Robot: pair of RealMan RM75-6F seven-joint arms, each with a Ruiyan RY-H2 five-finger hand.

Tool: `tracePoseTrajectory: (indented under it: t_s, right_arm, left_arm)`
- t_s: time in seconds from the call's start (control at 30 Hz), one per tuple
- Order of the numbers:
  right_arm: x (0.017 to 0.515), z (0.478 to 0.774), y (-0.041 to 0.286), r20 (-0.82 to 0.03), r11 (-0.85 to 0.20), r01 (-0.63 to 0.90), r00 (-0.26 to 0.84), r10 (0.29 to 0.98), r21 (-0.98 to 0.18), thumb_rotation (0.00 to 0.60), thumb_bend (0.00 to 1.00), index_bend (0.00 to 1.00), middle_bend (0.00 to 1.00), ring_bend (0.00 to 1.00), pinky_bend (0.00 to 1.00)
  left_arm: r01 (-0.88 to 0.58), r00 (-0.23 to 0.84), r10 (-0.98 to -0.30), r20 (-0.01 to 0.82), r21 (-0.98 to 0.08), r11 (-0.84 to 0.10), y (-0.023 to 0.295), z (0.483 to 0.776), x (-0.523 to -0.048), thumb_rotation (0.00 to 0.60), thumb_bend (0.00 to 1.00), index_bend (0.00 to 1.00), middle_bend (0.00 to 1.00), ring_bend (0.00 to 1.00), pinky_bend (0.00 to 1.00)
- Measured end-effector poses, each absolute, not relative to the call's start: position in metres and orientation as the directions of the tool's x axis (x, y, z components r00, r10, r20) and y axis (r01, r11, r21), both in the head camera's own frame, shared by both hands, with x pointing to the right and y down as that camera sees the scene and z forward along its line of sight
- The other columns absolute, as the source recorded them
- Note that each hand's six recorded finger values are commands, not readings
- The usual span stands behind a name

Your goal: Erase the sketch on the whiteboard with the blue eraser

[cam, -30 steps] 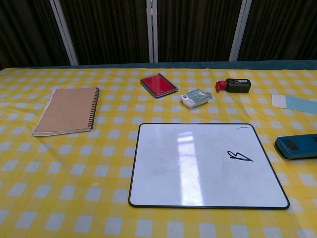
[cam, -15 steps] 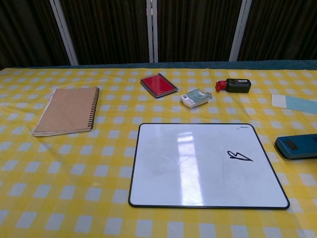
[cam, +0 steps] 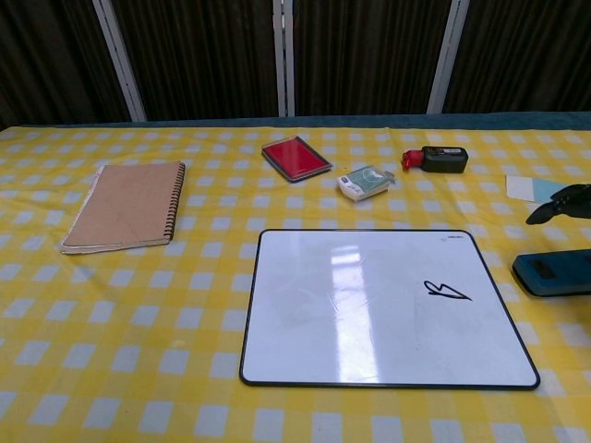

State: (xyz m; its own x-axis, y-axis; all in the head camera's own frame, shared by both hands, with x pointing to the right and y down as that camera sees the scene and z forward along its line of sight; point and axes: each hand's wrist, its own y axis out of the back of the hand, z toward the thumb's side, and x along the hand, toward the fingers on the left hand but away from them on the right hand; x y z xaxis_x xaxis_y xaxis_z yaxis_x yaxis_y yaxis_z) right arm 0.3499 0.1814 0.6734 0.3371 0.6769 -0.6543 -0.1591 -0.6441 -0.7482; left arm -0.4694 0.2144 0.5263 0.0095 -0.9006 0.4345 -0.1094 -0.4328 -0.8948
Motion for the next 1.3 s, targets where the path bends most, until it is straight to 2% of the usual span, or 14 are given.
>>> tracePoseTrajectory:
  t_s: [0.23,0.5,0.77,0.97,1.17,1.3]
  right_arm:
    - [0.357,0.689,0.174,-0.689,-0.667,-0.191,0.308,0.655,-0.720,0.600,0.14,0.24,0.24,0.11,0.22]
    - [0.359,0.703,0.173,-0.691,-0.651,-0.234,0.294,0.661,-0.722,0.600,0.16,0.26,0.27,0.15,0.24]
    - [0.361,0.708,0.173,-0.676,-0.630,-0.247,0.289,0.678,-0.737,0.600,0.17,0.36,0.37,0.25,0.30]
    - [0.361,0.711,0.172,-0.669,-0.618,-0.256,0.295,0.682,-0.743,0.600,0.21,0.47,0.47,0.35,0.36]
    - [0.353,0.705,0.168,-0.630,-0.596,-0.209,0.327,0.704,-0.775,0.600,0.28,0.48,0.48,0.35,0.36]
    - [0.338,0.694,0.164,-0.596,-0.583,-0.158,0.367,0.714,-0.797,0.600,0.44,0.49,0.49,0.36,0.36]
  left_arm:
    - [-0.117,0.008,-0.901,0.434,-0.894,-0.432,0.212,0.526,-0.471,0.600,0.00,0.00,0.00,0.00,0.00]
    - [-0.117,0.016,-0.900,0.435,-0.893,-0.434,0.212,0.526,-0.469,0.600,0.00,0.00,0.00,0.00,0.00]
    - [-0.111,0.015,-0.896,0.444,-0.890,-0.443,0.211,0.530,-0.468,0.600,0.00,0.00,0.00,0.00,0.00]
    - [-0.107,0.014,-0.895,0.445,-0.889,-0.444,0.211,0.531,-0.467,0.600,0.00,0.00,0.00,0.00,0.00]
    - [-0.102,0.010,-0.894,0.447,-0.889,-0.446,0.211,0.532,-0.467,0.600,0.00,0.00,0.00,0.00,0.00]
    - [-0.098,0.006,-0.892,0.452,-0.888,-0.450,0.211,0.534,-0.467,0.600,0.00,0.00,0.00,0.00,0.00]
